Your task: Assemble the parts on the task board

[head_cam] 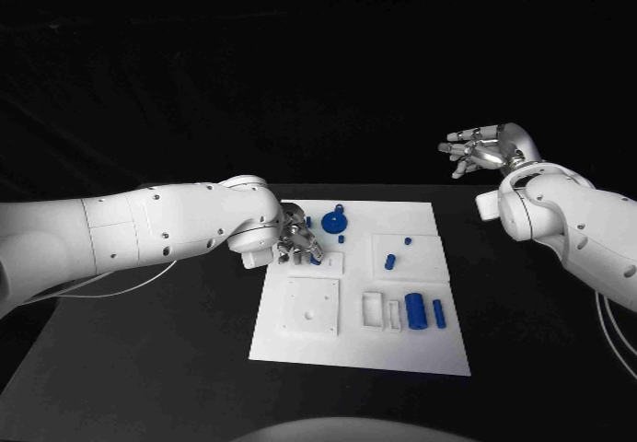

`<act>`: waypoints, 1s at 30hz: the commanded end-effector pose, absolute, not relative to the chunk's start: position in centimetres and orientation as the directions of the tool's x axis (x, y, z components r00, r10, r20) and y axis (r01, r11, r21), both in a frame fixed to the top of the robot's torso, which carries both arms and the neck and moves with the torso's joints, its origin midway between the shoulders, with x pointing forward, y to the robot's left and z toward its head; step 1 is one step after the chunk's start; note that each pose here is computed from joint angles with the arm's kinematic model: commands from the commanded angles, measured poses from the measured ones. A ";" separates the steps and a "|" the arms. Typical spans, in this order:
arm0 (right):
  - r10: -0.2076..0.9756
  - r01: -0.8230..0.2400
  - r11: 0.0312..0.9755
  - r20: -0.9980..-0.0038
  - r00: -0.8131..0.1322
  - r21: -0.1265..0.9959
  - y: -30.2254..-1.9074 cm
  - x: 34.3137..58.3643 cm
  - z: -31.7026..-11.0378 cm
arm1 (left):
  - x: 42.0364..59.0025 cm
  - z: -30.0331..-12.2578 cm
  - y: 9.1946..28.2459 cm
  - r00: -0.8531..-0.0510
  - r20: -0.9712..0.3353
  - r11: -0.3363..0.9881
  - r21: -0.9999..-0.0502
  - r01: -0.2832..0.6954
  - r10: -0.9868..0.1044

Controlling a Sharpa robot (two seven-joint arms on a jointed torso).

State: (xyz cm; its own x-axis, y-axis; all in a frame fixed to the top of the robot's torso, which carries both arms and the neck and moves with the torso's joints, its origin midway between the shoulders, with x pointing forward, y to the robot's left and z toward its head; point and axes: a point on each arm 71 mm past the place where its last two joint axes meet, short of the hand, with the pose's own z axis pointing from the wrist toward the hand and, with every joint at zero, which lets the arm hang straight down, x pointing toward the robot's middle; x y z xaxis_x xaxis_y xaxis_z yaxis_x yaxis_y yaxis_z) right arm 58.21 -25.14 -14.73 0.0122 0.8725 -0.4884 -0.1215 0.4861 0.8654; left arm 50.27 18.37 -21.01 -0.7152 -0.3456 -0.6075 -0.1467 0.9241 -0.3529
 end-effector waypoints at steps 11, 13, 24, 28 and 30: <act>0.869 -0.122 0.491 -0.496 -0.005 0.862 -25.1 58.2 -14.8 | 50.0 -21.7 18.0 -0.737 -0.592 0.932 -0.335 -0.141 -0.325; 0.868 -0.121 0.492 -0.496 -0.005 0.862 -25.1 58.2 -14.9 | 50.0 -21.7 18.0 -0.738 -0.592 0.932 -0.335 -0.141 -0.324; 0.868 -0.119 0.492 -0.496 -0.006 0.862 -25.2 58.1 -15.0 | 50.0 -21.7 17.9 -0.742 -0.589 0.933 -0.334 -0.137 -0.320; 0.868 -0.119 0.492 -0.496 -0.006 0.862 -25.2 58.1 -15.0 | 50.0 -21.7 17.9 -0.738 -0.592 0.932 -0.336 -0.138 -0.323; 0.868 -0.119 0.492 -0.496 -0.006 0.862 -25.2 58.1 -15.0 | 50.1 -21.7 17.9 -0.736 -0.595 0.932 -0.336 -0.138 -0.324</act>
